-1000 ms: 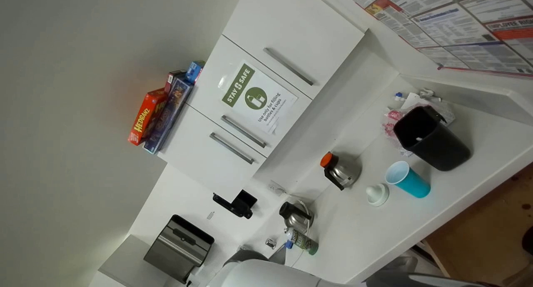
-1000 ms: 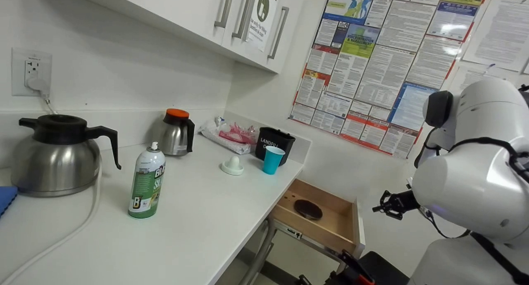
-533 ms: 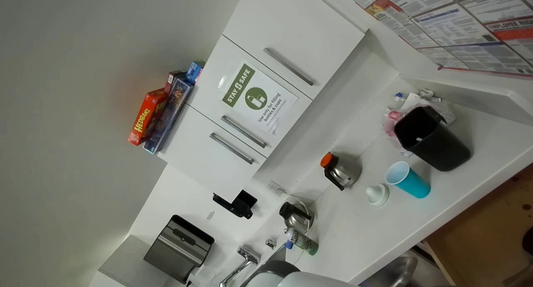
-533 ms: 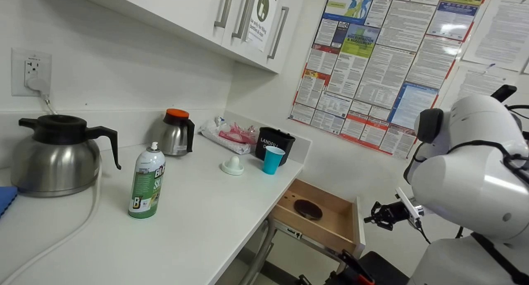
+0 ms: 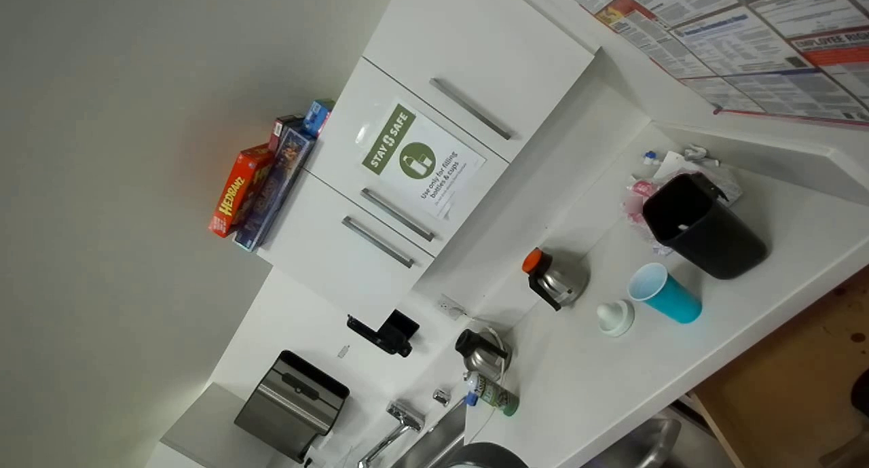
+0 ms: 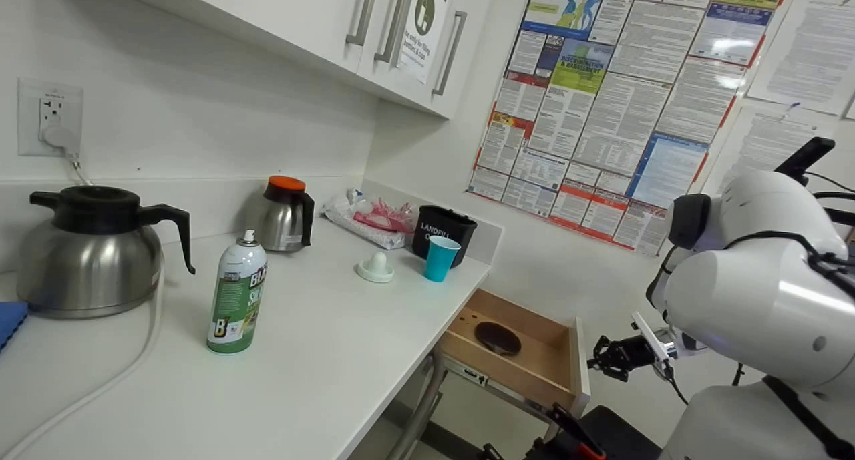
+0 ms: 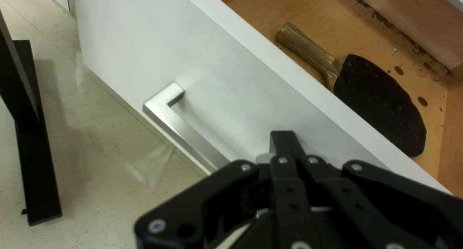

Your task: Close the bottom drawer on the right

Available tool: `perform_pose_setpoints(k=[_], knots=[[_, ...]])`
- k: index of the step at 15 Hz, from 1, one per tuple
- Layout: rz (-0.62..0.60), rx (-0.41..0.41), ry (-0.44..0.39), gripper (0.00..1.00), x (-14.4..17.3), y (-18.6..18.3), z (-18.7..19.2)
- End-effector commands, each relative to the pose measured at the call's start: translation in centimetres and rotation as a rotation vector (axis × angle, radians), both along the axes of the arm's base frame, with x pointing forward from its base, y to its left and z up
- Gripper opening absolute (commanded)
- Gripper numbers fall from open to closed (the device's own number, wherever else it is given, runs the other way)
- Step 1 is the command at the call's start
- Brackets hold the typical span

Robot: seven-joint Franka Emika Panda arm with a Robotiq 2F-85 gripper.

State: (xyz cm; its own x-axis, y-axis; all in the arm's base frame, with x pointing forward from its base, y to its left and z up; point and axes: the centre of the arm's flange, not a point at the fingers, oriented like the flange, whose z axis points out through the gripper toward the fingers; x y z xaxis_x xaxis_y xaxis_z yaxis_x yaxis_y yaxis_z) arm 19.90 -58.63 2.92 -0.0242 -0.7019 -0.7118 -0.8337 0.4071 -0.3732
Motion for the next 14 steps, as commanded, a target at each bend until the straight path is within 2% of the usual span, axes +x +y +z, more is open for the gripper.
perform_pose_setpoints(k=[1,4,8,11,14], knots=[[-0.017,0.053,-0.064,0.0,2.4,0.4,-1.2],[-0.023,0.069,-0.125,0.0,4.6,2.0,-1.8],[0.025,0.055,-0.156,0.0,8.1,2.6,-1.5],[0.086,0.032,-0.171,0.0,12.0,3.8,0.0],[0.158,-0.01,-0.18,0.0,17.1,7.3,1.5]])
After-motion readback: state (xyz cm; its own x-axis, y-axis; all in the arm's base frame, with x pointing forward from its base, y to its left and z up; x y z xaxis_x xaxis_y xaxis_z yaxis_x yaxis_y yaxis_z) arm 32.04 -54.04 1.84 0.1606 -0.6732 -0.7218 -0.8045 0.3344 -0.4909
